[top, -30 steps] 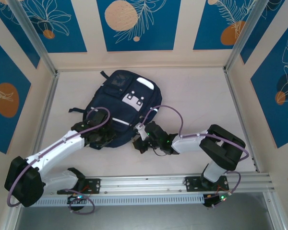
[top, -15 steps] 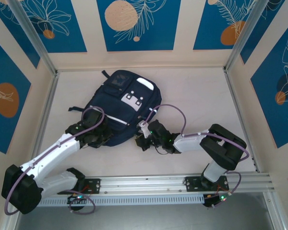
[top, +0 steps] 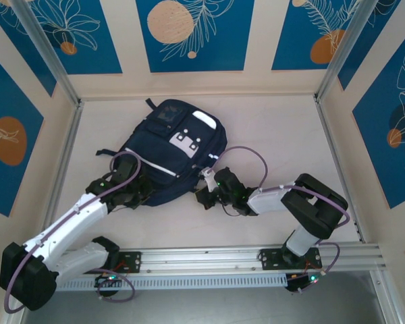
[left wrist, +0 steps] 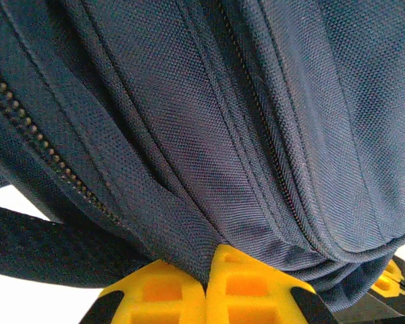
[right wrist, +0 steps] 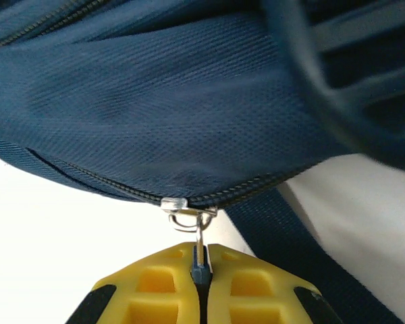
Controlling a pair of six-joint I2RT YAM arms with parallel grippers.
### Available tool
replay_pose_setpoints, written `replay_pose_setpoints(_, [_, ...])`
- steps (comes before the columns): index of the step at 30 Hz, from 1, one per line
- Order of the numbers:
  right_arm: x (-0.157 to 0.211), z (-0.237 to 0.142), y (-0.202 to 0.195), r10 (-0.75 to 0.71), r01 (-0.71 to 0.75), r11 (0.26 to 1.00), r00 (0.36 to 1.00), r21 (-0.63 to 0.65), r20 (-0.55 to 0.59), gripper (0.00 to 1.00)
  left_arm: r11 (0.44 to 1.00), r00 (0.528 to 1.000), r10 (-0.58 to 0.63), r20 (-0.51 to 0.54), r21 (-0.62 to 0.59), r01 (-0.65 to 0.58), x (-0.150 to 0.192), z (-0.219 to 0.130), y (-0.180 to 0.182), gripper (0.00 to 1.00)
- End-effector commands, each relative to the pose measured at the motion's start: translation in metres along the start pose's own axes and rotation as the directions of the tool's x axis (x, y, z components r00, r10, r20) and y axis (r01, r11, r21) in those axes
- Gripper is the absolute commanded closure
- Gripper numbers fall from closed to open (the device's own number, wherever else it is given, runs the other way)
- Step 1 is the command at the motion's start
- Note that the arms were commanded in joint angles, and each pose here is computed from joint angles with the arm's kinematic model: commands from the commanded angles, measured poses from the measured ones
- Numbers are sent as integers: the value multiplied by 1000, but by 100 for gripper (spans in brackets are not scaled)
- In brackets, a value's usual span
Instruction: Pack the student bag
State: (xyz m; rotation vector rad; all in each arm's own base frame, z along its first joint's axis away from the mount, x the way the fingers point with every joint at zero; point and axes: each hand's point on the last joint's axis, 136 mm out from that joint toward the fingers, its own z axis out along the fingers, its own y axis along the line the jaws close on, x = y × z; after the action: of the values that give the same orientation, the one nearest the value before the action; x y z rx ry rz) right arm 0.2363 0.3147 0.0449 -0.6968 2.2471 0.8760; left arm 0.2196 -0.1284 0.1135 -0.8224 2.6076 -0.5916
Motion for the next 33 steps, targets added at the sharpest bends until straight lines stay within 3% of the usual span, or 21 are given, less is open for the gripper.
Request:
replay_pose_setpoints(1, [16, -6, -23, 59, -56, 996, 998, 75, -32, 100, 996, 999, 11, 50, -87, -6, -10, -5, 25, 100])
replay_pose_setpoints(25, [6, -9, -33, 45, -44, 996, 999, 74, -13, 100, 991, 999, 9, 36, -133, -4, -20, -12, 48, 100])
replay_pose_setpoints(33, [2, -16, -54, 136, -137, 986, 991, 98, 22, 100, 991, 999, 0, 34, -131, 4, -21, -13, 51, 100])
